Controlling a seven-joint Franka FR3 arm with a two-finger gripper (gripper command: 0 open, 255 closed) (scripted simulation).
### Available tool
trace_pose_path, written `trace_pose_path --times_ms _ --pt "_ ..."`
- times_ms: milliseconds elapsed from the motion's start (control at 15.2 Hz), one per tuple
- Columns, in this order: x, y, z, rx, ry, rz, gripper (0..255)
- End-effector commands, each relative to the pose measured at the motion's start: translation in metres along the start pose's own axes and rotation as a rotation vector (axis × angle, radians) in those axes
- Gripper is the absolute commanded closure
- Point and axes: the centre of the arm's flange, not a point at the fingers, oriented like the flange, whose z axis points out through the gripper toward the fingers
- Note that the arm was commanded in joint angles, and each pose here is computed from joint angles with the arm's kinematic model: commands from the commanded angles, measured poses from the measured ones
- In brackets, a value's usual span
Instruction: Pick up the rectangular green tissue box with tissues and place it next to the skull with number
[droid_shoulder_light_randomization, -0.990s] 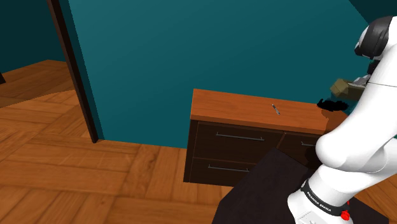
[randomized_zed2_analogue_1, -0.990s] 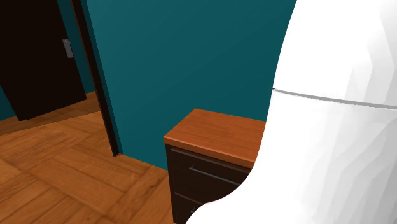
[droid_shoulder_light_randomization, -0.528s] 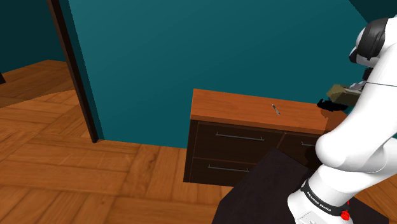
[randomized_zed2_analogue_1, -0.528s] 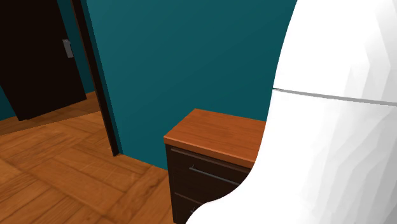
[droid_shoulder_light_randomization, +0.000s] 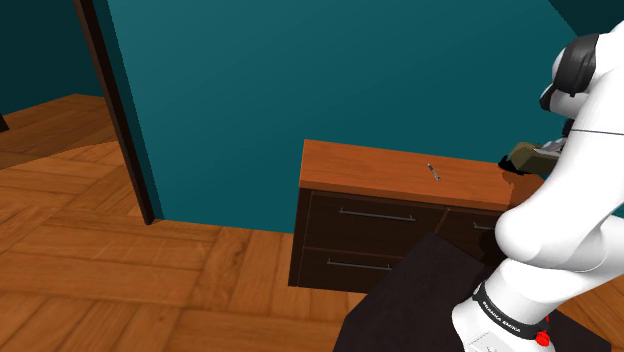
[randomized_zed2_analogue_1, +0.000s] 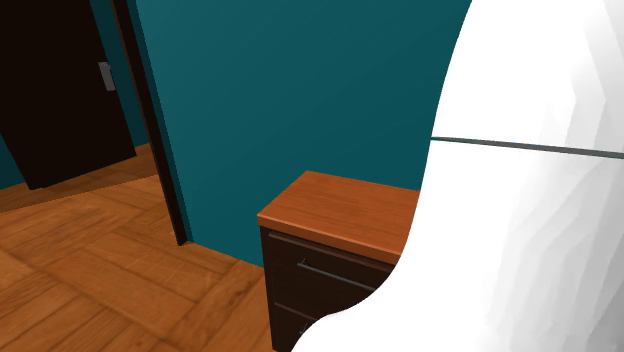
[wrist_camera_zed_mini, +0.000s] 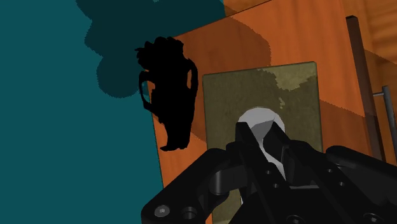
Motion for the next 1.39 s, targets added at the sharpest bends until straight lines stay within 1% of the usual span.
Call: trace_pose_path --times_ms 0,1056,1320 --pt "0.003 -0.005 0.008 -0.001 0.0 0.0 255" --pt "0.026 -0.046 0.08 -0.001 0.0 0.0 255" --pt "0.026 -0.046 0.08 -0.001 0.0 0.0 255"
